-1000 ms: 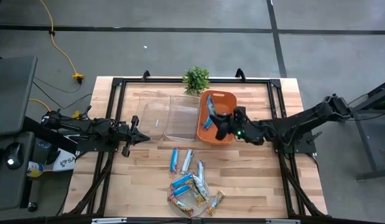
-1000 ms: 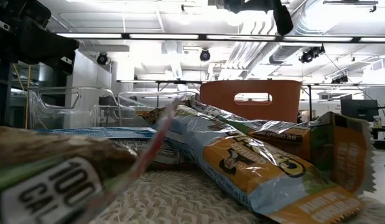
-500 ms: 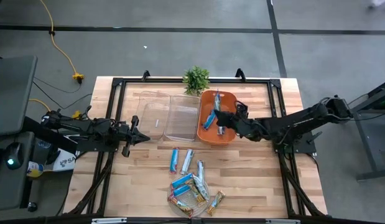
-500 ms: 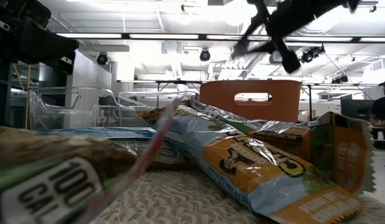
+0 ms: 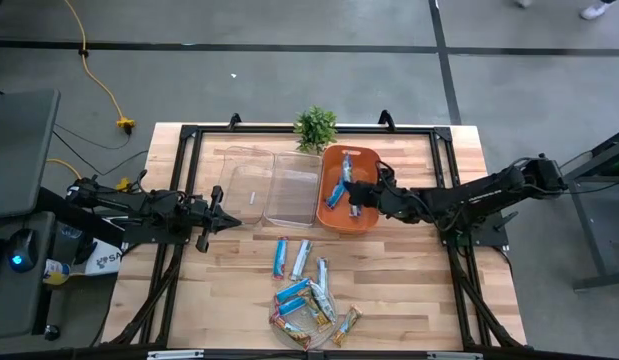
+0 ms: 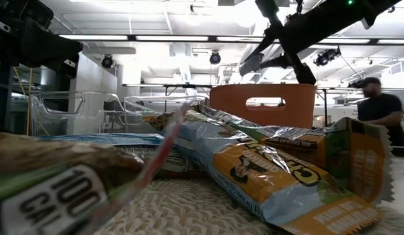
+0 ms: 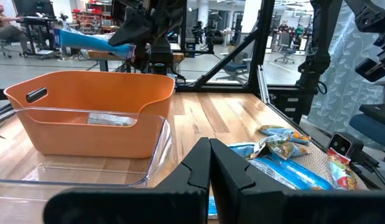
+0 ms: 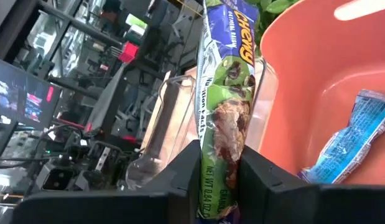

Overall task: Pick and place Granola Bars by type
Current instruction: Put the green granola bar into the orange bin

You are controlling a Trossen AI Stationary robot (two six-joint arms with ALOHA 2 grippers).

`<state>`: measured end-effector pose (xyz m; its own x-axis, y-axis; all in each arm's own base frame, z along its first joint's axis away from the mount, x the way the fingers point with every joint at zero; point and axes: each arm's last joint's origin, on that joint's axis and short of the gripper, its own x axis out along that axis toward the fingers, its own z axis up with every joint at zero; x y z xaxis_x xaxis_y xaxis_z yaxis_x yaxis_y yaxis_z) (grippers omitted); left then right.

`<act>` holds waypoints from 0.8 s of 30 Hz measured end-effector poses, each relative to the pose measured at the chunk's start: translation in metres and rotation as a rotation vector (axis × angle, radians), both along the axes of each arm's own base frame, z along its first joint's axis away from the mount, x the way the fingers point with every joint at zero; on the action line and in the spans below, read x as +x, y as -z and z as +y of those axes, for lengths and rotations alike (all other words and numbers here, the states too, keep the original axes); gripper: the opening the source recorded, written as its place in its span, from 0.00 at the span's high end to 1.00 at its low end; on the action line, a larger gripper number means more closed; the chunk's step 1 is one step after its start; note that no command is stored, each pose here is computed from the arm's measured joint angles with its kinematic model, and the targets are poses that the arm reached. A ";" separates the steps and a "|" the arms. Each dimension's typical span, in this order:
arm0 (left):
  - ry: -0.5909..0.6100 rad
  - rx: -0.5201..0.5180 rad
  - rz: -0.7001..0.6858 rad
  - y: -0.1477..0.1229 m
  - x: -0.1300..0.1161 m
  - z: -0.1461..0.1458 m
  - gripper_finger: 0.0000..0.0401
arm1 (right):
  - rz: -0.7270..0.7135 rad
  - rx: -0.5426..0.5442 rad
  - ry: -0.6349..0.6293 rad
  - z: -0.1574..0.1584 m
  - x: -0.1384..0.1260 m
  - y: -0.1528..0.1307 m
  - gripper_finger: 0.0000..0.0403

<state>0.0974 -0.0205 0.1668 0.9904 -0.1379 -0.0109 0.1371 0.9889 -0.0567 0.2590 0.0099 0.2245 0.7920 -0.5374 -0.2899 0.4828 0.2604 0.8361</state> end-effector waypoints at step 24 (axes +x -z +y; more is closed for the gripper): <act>0.000 0.000 0.000 0.000 0.000 0.000 1.00 | -0.011 -0.061 -0.008 0.000 0.001 -0.005 0.69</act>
<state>0.0974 -0.0206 0.1667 0.9903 -0.1384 -0.0112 0.1376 0.9889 -0.0565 0.2604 0.0098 0.2291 0.7995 -0.5470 -0.2481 0.4711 0.3148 0.8240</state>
